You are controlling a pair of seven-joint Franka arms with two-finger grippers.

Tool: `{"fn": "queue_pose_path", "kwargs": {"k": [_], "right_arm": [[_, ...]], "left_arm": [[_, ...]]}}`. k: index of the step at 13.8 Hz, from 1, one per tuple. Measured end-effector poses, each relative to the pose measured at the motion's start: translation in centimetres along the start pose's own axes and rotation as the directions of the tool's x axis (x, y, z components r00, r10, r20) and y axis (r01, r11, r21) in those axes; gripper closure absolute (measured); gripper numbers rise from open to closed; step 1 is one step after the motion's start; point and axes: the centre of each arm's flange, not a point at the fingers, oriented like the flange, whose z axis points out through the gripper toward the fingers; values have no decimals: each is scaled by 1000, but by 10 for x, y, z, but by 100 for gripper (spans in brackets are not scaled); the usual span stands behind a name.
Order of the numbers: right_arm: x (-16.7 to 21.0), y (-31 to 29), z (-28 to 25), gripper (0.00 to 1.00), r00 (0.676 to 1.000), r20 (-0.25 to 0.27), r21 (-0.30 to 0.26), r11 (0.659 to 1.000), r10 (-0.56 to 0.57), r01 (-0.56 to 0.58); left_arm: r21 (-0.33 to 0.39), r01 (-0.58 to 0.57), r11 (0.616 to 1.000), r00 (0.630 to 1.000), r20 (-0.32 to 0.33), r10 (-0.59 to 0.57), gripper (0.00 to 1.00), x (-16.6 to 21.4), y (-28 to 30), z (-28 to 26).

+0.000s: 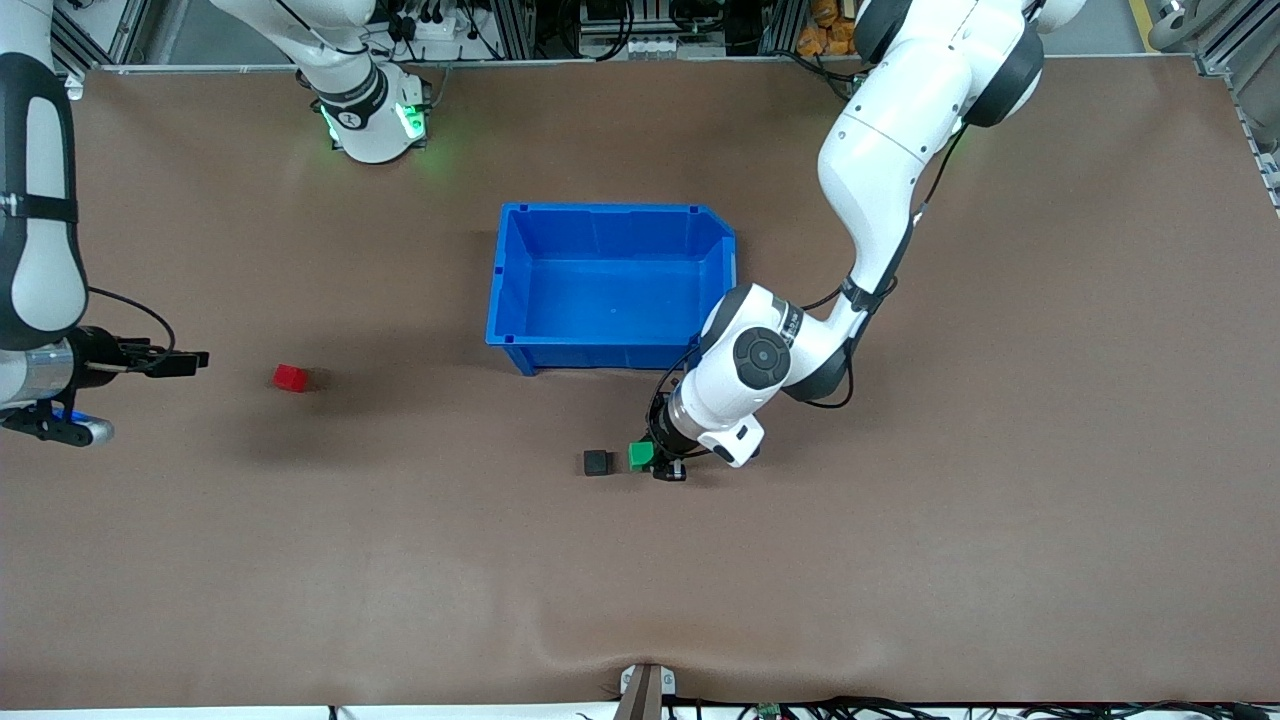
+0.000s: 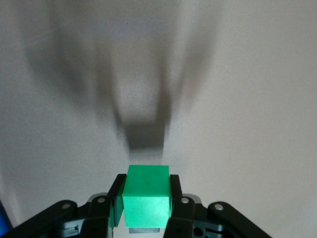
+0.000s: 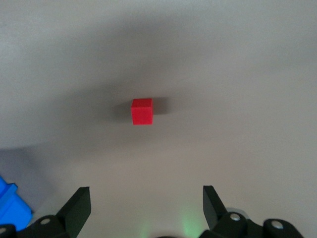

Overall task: Attach green and red cubes to black cube
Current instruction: 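Carry the green cube with the left gripper over the black cube, then set the green cube on the black cube and open the left gripper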

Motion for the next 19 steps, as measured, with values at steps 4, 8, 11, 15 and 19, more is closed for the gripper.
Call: {"fn": "queue_pose_path", "kwargs": {"k": [4,8,11,15,19], "right_arm": [[5,-2,13,0,1000,-17,1,1000,-2,2],[6,-3,19,0,1000,-13,1,1000,-4,4],[11,-3,28,0,1000,-8,0,1000,-3,3],[22,-4,43,0,1000,-10,-2,1000,-5,5],[31,-6,59,0,1000,-25,-4,1000,-6,6]], "left_arm": [[-32,29,999,999,33,-28,61,-1,3,11],[-36,50,998,997,59,-47,61,-4,1,18],[-35,44,998,997,60,-42,61,-6,-5,24],[-28,45,999,998,52,-43,61,-2,-8,34],[-24,33,999,998,53,-31,61,-9,-15,37]]}}
